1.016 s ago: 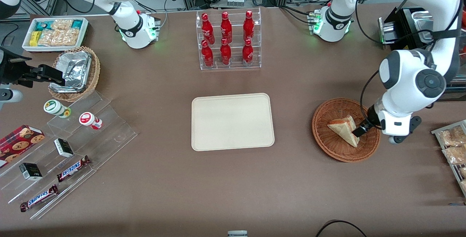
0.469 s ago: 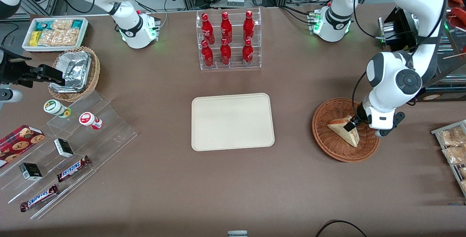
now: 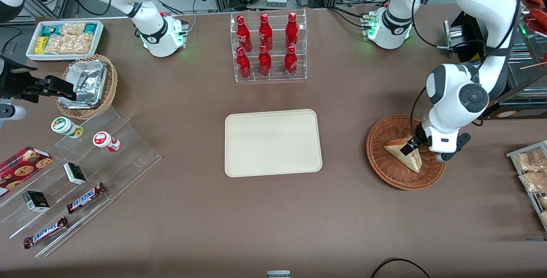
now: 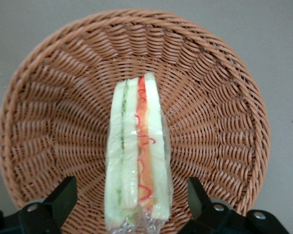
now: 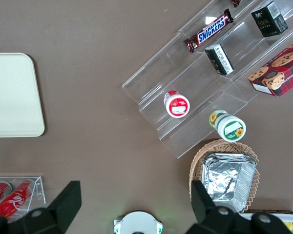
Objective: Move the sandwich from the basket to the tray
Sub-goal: 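Lower the open left gripper and close it on the sandwich, then lift the sandwich and carry it over the cream tray, then lower the sandwich onto the tray and open the left gripper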
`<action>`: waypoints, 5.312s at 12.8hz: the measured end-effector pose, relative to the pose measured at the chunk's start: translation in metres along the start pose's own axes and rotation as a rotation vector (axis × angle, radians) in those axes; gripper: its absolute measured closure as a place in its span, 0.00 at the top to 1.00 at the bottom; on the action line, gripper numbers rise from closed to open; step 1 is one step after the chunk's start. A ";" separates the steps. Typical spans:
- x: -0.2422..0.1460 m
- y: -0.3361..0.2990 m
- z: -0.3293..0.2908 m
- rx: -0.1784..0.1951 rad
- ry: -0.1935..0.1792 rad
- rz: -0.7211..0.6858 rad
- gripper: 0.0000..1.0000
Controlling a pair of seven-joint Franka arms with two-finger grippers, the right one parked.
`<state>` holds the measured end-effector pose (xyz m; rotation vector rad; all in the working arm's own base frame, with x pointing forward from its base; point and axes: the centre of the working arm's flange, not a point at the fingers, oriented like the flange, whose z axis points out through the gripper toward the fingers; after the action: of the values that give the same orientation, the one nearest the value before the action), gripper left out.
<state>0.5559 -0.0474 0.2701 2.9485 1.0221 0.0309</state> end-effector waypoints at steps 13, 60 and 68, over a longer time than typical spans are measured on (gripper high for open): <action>0.008 0.018 -0.046 0.030 -0.024 0.067 0.21; -0.333 0.336 -0.002 -0.004 0.087 0.647 1.00; -0.226 0.296 -0.128 0.040 0.130 0.456 1.00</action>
<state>0.5586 -0.4182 0.4031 3.1805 0.3387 0.2133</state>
